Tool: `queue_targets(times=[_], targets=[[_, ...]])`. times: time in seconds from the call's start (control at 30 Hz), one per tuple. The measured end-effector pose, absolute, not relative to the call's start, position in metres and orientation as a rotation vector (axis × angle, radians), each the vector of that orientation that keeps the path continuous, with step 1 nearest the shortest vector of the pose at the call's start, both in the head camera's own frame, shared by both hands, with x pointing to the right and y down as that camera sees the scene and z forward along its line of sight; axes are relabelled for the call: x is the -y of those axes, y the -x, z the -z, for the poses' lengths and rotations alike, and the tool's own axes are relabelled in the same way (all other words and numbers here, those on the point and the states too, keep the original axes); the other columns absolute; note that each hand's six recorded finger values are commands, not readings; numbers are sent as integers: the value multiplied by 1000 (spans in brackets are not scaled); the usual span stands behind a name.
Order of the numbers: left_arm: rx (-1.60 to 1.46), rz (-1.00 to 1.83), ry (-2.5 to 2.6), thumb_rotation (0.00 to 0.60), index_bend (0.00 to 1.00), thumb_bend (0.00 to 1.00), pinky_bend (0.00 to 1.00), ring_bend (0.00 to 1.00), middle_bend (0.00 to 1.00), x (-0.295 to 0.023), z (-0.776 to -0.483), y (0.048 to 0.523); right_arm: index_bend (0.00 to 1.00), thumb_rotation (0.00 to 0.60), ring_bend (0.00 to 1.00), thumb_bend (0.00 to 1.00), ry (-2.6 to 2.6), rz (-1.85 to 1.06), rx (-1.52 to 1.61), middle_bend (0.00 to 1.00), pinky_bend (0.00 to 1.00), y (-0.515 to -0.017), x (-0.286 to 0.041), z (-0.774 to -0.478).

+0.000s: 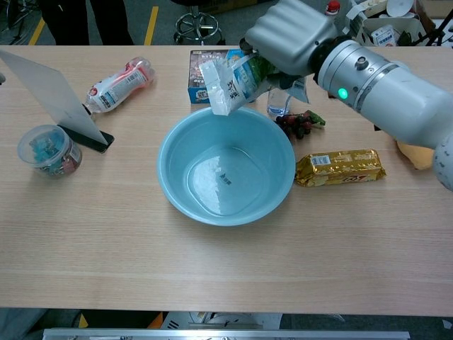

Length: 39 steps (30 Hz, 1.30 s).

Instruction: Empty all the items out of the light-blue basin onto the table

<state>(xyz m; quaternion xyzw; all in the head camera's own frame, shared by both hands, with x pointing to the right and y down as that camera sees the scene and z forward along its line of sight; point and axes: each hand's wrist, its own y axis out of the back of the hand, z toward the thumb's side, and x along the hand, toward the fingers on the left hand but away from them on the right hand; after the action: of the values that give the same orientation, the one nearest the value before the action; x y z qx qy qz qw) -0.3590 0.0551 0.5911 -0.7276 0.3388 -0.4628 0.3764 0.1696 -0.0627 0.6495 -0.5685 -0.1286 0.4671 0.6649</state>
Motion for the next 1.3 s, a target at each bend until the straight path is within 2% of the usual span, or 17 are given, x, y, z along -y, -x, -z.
queue_targets(times=[0.27,0.53,0.63,0.73,0.8,0.9,0.97,1.07,1.17,1.3], targets=[[-858,1182,1862,600,222,308,414,295,245,-53,-594,356,557,600,579,348,1279,-1105,341,535,738,-223,65,-629],[-847,1158,1865,600,222,309,414,295,245,-53,-594,349,546,600,544,347,1286,-1173,326,525,737,-275,56,-639],[-840,1155,1861,600,222,308,414,294,245,-53,-593,347,462,600,477,342,1282,-1206,308,468,710,-293,54,-649],[-841,1156,1857,600,222,308,414,295,245,-53,-592,346,329,600,394,336,1285,-1240,287,389,627,-309,52,-659],[-841,1157,1855,600,222,308,414,295,245,-53,-591,346,182,600,310,314,1296,-1256,272,297,544,-314,50,-665],[-839,1161,1850,600,222,308,414,295,244,-53,-592,346,20,600,192,293,1319,-1274,259,167,424,-319,45,-670],[-840,1163,1845,600,222,308,414,295,244,-53,-592,346,0,600,142,289,1317,-1287,256,114,376,-322,44,-670],[-850,1163,1836,600,222,308,414,295,244,-52,-591,347,0,600,124,287,1320,-1302,278,98,359,-327,43,-666],[-862,1163,1816,600,222,308,414,295,244,-50,-589,350,0,600,125,287,1325,-1313,332,118,360,-333,43,-656],[-879,1162,1755,600,222,308,414,295,244,-45,-585,357,13,600,176,287,1312,-1338,447,184,391,-350,42,-635]])
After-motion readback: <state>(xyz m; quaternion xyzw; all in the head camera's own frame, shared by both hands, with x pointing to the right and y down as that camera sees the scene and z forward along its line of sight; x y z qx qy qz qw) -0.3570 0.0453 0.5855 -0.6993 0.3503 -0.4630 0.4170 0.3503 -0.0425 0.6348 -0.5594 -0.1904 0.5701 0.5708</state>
